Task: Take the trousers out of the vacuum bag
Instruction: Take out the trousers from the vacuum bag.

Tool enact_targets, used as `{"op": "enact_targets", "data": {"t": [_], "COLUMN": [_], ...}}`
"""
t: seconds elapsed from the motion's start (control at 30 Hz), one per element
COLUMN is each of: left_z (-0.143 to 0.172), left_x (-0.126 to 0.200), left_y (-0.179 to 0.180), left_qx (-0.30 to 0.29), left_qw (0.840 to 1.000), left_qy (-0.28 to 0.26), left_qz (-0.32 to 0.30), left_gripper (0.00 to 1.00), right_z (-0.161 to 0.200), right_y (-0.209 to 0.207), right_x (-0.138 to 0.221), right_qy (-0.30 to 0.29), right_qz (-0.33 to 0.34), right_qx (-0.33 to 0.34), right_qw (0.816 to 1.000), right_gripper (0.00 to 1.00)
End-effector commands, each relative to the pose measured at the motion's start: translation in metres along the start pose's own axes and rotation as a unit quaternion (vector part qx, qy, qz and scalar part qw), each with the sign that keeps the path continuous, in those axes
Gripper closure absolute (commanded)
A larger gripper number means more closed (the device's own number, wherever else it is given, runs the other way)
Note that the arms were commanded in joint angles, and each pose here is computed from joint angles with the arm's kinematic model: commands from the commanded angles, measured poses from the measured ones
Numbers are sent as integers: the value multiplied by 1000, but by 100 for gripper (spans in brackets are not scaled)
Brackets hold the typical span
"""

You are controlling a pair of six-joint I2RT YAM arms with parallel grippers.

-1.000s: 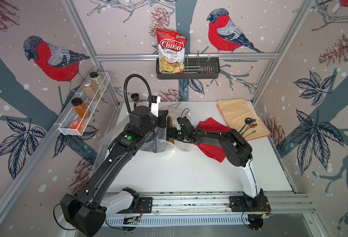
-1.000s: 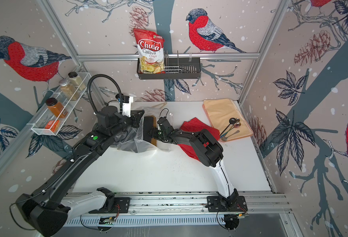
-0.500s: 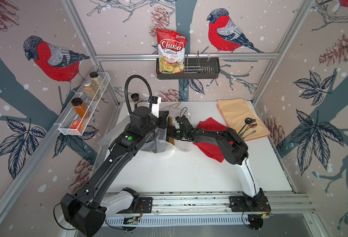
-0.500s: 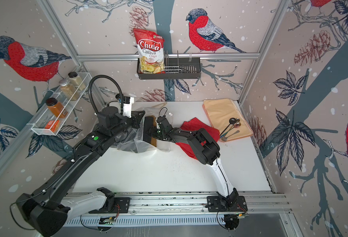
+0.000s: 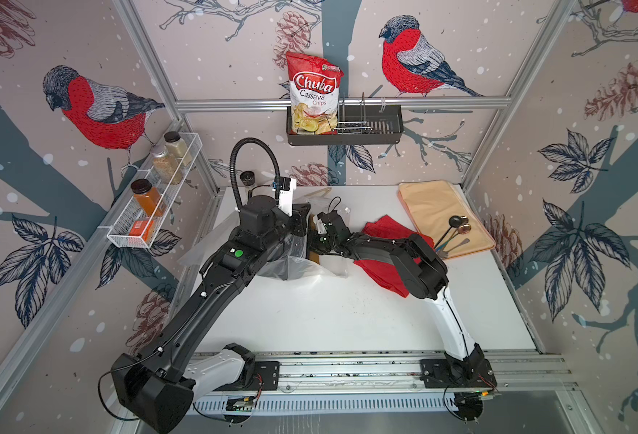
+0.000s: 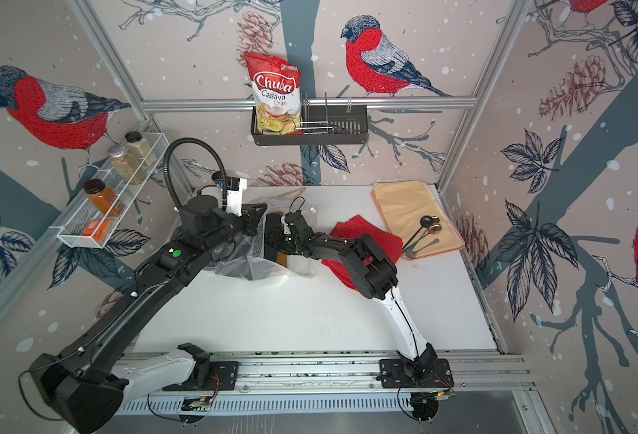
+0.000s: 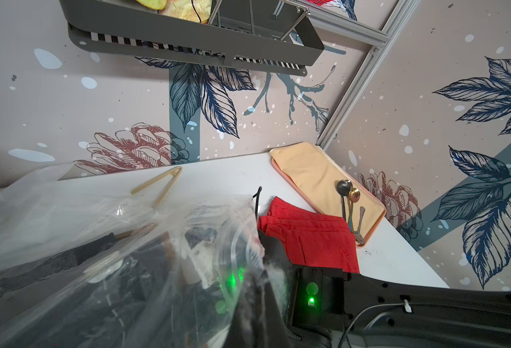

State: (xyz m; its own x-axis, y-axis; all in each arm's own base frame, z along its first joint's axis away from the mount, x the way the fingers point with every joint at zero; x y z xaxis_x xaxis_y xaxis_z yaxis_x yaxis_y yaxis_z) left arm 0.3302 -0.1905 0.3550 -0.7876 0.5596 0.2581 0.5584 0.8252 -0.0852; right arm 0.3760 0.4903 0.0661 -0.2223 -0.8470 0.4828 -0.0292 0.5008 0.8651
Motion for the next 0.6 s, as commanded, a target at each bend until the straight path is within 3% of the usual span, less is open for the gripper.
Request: {"op": "enact_targets", "data": {"t": [0.0,0.33,0.43,0.57], "left_z": [-22,-19,-19,-16], "left_x": [1,-1,-2,-2], "left_y": [-7,-9,-9,-8], "left_qx": [-7,-7,-6,-5], "left_qw": [999,999,999,999], "left_qy": [-45,-42,-42,-42], "left_qz": [17,21,21,16], "left_gripper": [100,100,100,100], "right_z": [4,5,4,4], "right_y": [6,12,10,8], "right_x": [-5,-14,-18,-16], "right_qy": [16,27,30,29], "right_qz": [-25,-45,-41,-33], "right_qx": [-6,-5,-6,-4], "right_qw": [1000,999,999,999], "right_gripper": [42,44,54,80]}}
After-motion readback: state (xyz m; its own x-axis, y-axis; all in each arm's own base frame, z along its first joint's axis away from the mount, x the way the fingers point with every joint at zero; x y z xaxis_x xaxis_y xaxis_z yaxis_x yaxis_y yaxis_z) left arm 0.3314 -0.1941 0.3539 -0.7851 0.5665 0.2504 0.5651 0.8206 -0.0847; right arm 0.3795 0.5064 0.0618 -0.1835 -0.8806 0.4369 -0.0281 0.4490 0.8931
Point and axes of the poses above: each gripper's point midway between its finger pads, its own x axis back along the fingers, its own y axis along the line the jaws close on, z = x × y, the point moved 1 cm from there along x, back along the fingers, and after that the axes turned 12 degrees about -x, right-handed, at the moved point
